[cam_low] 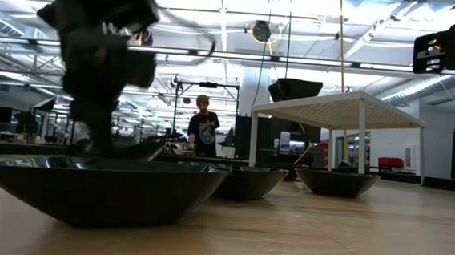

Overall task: Pick & Place Mini shaped plates
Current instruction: Put the black leaf shaped plate on the shelf

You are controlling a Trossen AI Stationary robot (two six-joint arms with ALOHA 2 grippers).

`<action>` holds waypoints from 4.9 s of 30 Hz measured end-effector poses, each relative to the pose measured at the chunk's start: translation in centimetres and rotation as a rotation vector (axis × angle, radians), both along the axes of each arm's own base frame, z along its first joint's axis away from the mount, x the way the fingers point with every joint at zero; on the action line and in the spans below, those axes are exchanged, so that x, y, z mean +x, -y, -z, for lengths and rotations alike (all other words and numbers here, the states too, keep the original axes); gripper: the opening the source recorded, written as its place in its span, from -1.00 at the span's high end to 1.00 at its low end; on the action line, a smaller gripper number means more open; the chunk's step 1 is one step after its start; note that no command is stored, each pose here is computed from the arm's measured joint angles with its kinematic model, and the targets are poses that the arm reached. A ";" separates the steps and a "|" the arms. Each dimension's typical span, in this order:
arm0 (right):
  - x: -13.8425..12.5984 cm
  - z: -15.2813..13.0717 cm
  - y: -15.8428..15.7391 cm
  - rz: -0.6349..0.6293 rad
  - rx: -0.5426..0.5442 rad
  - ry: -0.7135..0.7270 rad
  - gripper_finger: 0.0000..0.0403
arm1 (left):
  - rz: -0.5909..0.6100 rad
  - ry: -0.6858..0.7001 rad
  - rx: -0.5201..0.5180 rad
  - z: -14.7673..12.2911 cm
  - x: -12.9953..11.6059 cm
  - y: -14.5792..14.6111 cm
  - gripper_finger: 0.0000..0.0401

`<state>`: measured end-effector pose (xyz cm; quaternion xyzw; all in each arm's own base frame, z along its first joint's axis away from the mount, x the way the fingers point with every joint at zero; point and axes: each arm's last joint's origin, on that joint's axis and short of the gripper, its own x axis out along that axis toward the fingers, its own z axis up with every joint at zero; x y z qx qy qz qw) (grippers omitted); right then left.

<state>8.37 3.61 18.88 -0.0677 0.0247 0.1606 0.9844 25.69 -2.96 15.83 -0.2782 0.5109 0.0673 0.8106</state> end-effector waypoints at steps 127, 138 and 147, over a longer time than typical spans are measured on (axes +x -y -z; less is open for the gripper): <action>18.5 -10.0 6.5 0.872 -0.167 0.312 0.95 | 0.136 0.832 1.342 -19.2 6.0 -7.1 0.83; 18.3 -10.7 6.5 0.867 -0.212 0.223 1.00 | 0.159 0.771 1.297 -19.5 6.2 -3.6 0.05; 15.3 -15.0 6.4 0.851 -0.220 -0.150 1.00 | 0.017 0.551 1.371 -19.3 5.4 -1.9 -0.19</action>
